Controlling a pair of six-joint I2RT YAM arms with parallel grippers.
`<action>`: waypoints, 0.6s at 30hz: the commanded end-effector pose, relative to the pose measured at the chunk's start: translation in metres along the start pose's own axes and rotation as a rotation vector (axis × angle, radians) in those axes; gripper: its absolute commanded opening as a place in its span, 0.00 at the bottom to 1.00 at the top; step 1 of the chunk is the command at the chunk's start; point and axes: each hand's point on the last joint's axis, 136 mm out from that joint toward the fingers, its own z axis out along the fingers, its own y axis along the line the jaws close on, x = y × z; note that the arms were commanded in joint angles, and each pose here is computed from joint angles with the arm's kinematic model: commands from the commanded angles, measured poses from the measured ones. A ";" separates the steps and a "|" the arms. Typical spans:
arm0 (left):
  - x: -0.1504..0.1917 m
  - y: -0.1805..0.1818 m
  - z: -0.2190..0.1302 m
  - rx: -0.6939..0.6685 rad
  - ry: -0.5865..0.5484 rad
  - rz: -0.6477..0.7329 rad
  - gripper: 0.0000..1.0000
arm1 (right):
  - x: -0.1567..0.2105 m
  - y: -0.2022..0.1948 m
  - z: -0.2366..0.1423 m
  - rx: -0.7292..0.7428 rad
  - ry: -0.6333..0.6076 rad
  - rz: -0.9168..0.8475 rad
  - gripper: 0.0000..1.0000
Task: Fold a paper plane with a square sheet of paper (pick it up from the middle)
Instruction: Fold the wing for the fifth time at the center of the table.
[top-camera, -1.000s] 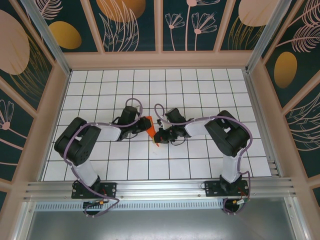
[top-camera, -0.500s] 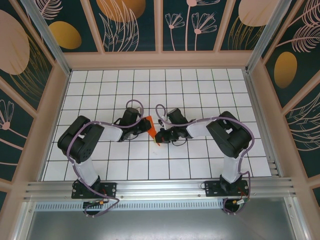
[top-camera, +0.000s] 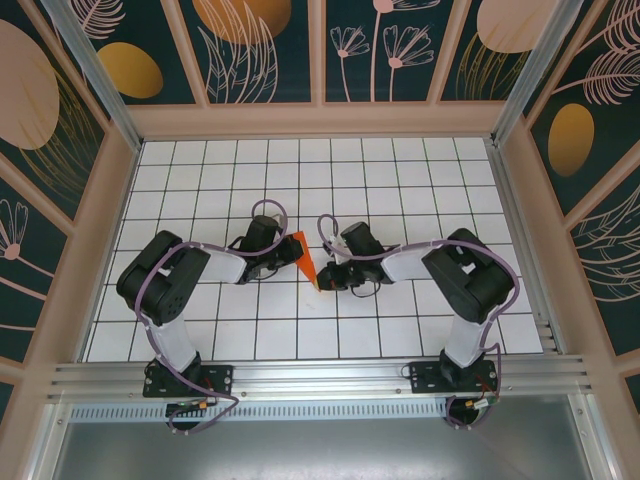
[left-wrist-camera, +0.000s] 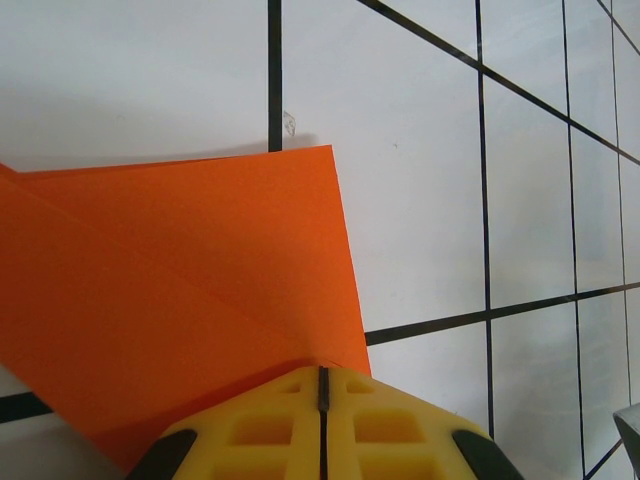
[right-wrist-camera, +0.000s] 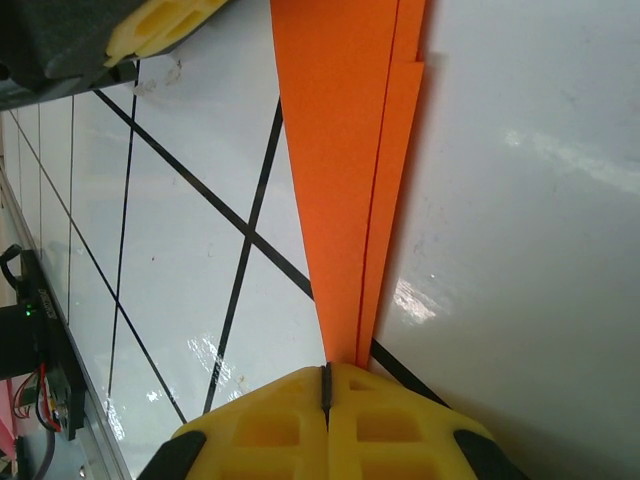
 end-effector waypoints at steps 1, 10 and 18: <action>0.033 0.071 0.005 -0.242 0.066 -0.047 0.10 | 0.063 -0.032 -0.005 0.120 0.179 0.090 0.06; 0.030 0.062 0.005 -0.204 0.069 -0.034 0.10 | -0.003 -0.007 -0.022 0.128 -0.019 0.004 0.04; 0.030 0.054 0.003 -0.174 0.077 -0.010 0.10 | -0.053 0.031 -0.034 0.047 -0.154 -0.078 0.03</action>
